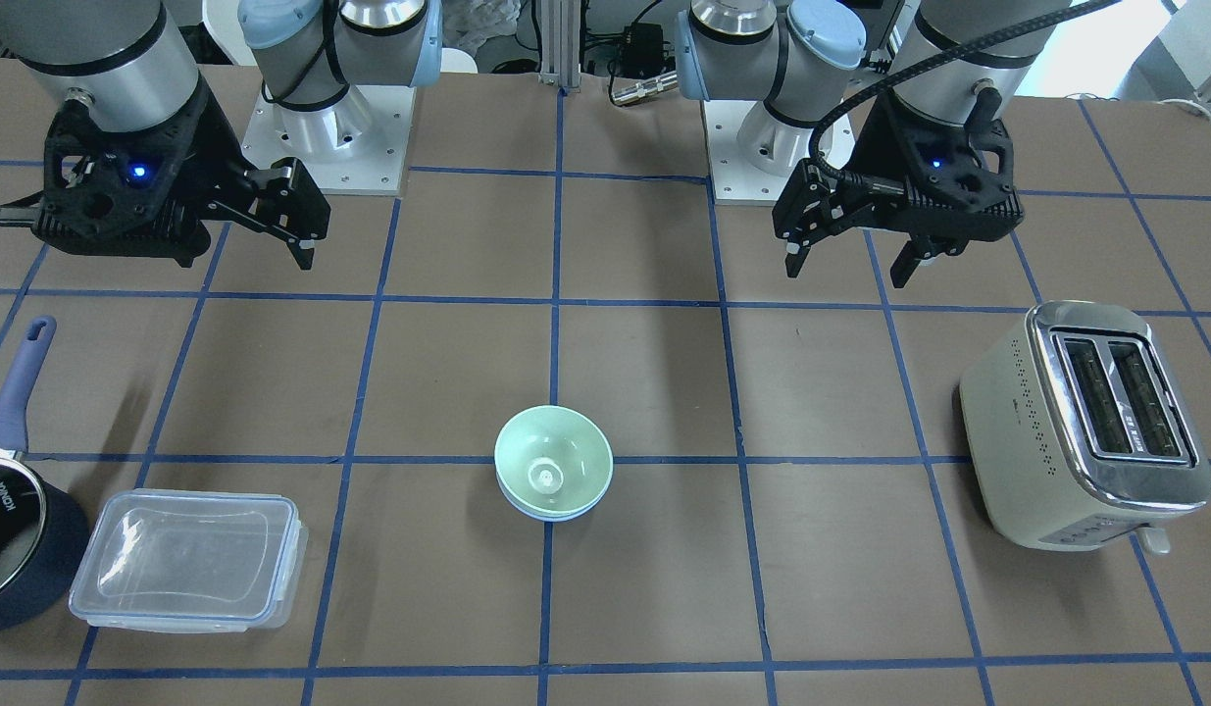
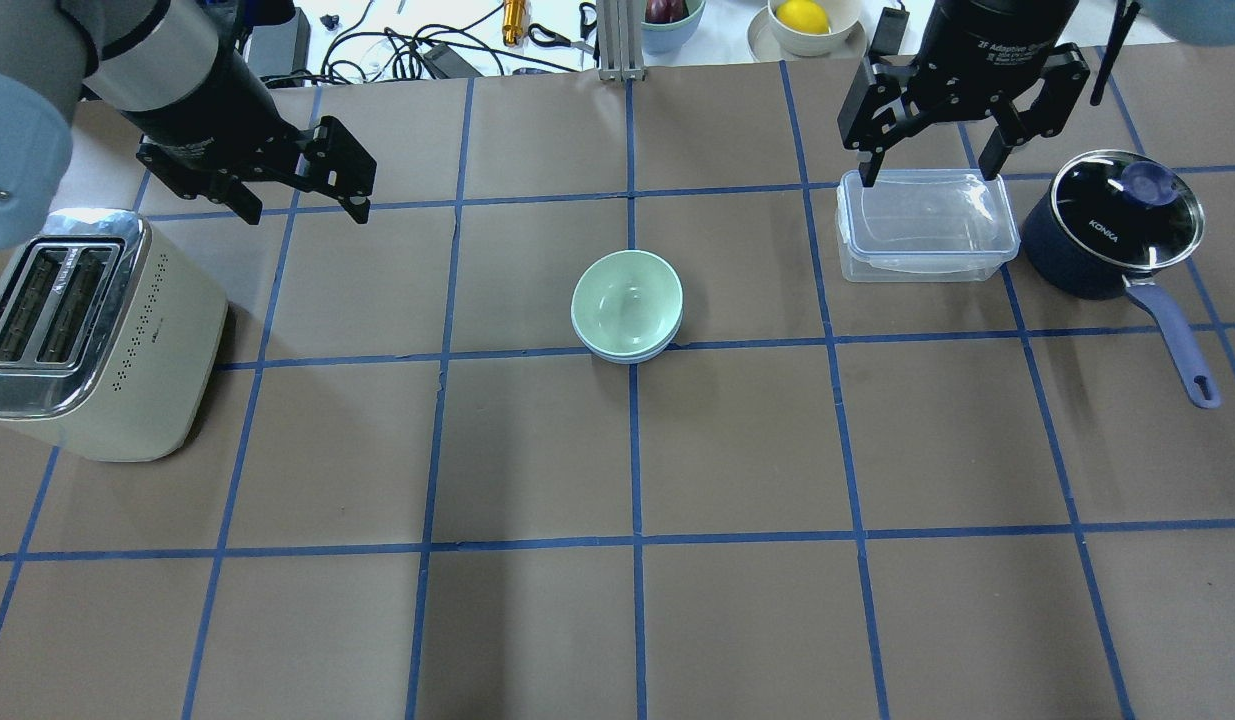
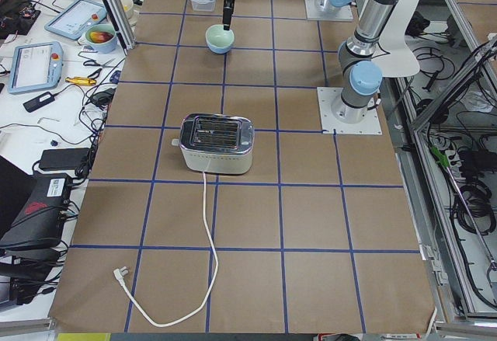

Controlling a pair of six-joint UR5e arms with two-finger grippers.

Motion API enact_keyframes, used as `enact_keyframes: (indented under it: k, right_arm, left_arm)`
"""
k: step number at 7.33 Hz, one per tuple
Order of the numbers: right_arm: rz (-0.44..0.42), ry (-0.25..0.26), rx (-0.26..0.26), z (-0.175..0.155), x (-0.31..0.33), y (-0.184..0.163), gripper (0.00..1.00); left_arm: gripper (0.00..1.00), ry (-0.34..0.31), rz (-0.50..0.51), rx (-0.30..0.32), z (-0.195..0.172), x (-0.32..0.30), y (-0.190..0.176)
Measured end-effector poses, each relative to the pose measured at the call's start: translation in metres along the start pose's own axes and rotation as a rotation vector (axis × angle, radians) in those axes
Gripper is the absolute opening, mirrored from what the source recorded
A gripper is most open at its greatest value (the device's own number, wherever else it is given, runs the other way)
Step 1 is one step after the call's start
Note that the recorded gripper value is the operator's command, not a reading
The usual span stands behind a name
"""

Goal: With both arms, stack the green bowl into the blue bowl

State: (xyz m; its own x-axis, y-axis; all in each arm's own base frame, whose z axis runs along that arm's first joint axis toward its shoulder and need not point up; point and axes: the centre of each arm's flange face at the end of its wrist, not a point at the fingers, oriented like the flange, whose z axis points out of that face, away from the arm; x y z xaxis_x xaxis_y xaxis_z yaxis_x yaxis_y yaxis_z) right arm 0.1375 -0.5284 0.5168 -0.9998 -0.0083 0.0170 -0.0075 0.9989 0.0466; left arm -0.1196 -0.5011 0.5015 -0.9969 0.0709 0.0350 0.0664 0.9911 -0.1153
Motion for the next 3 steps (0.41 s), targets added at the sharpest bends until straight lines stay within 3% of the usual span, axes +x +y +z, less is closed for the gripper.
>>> enact_keyframes:
  k: [3]
  right_arm:
    - [-0.005, -0.001, 0.002, 0.0012, -0.0003, -0.0010, 1.00]
  left_arm:
    - [1.00, 0.000, -0.001, -0.001, 0.0000, 0.0000, 0.0002]
